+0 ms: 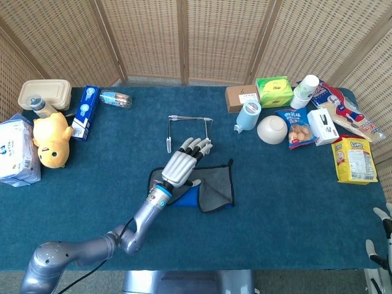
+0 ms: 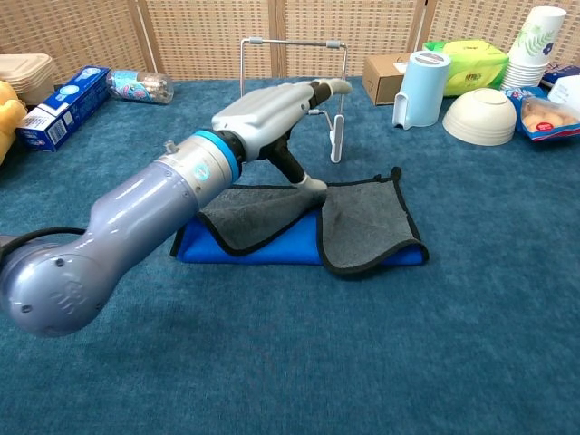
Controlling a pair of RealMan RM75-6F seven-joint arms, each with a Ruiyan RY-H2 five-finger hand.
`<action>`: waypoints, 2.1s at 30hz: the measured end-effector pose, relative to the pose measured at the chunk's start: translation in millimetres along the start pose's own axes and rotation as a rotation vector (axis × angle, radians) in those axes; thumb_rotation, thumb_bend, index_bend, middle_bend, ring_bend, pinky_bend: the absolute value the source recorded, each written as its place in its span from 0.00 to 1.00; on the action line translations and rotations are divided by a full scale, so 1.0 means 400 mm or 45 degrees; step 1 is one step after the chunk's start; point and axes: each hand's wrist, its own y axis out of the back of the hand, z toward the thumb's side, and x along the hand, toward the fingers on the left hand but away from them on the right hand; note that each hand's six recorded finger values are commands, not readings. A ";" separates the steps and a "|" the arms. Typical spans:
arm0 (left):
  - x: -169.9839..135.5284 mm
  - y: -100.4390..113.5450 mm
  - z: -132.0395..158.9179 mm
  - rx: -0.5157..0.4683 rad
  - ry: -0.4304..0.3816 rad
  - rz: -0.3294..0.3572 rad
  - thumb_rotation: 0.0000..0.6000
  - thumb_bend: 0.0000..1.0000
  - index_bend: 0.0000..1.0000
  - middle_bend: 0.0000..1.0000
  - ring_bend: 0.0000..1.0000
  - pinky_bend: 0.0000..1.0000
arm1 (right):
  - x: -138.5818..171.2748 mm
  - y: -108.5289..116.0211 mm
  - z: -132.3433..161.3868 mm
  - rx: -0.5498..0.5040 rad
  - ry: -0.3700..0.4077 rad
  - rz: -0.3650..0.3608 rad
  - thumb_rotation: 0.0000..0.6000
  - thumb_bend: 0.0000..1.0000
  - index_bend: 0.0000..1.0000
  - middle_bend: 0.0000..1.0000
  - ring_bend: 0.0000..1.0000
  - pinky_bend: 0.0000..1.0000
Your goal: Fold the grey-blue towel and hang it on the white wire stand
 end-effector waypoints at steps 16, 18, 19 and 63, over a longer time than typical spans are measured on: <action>-0.153 0.117 -0.017 -0.077 -0.122 -0.079 1.00 0.23 0.16 0.00 0.00 0.00 | -0.023 -0.016 0.059 0.000 0.079 0.024 1.00 0.39 0.15 0.03 0.00 0.00; -0.190 0.129 -0.033 -0.052 -0.122 -0.109 1.00 0.23 0.17 0.00 0.00 0.00 | -0.027 -0.021 0.068 0.000 0.092 0.030 1.00 0.39 0.15 0.03 0.00 0.00; -0.208 0.133 -0.041 -0.039 -0.120 -0.123 1.00 0.23 0.18 0.00 0.00 0.00 | -0.028 -0.023 0.072 -0.001 0.096 0.032 1.00 0.39 0.15 0.03 0.00 0.00; -0.275 -0.004 -0.109 0.447 -0.127 -0.075 1.00 0.25 0.24 0.07 0.00 0.00 | -0.006 -0.012 0.031 -0.012 0.027 0.004 1.00 0.39 0.15 0.03 0.00 0.00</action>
